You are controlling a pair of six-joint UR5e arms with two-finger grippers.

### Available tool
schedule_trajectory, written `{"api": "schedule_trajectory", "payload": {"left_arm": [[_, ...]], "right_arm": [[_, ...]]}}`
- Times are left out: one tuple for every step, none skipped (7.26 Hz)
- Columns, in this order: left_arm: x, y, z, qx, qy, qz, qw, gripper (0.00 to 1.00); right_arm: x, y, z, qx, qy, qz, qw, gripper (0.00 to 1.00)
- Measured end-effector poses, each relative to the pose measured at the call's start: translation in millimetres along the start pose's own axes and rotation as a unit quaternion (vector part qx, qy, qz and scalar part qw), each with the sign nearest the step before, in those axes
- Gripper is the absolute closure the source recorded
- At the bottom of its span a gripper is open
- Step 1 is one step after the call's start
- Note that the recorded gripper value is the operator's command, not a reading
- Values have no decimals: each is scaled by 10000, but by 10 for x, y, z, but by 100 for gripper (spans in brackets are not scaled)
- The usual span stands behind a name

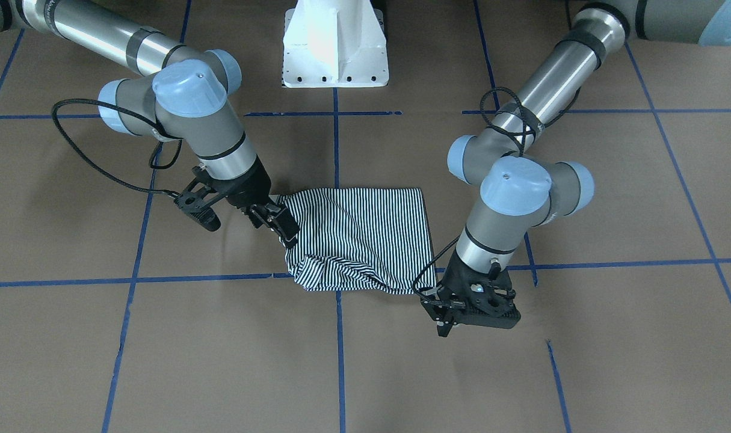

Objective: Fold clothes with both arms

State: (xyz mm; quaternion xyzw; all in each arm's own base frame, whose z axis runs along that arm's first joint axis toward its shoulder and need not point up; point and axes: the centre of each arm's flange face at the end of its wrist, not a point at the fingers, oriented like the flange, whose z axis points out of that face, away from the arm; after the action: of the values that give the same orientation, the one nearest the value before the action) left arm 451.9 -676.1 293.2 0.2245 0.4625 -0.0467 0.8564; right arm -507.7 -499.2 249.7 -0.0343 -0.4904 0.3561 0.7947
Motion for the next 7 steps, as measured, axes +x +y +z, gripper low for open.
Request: {"api": "schedule_trajectory", "payload": {"left_arm": [[-258,-55,-218,-17,110,-56,9999,100],[-506,-44,-439,4,192,-94,9998,100],[-680,26,-603,-5,260,-109,9996,100],[-787,97,-702,-14,296,-114,9995,100],[-835,136,-745,-18,308,-117,9995,100],[-852,152,-762,-20,313,-120,9994,100],[-857,156,-772,-17,317,-121,9994,100]], "right_arm": [[31,337,134,67,104,-133,9998,100],[32,605,224,167,199,-270,9993,100],[2,750,291,219,260,-401,9986,100],[-72,806,377,261,317,-527,9978,100],[-138,789,464,314,377,-628,9968,100],[-177,741,548,373,442,-710,9958,100],[-252,682,624,436,496,-753,9950,100]]}}
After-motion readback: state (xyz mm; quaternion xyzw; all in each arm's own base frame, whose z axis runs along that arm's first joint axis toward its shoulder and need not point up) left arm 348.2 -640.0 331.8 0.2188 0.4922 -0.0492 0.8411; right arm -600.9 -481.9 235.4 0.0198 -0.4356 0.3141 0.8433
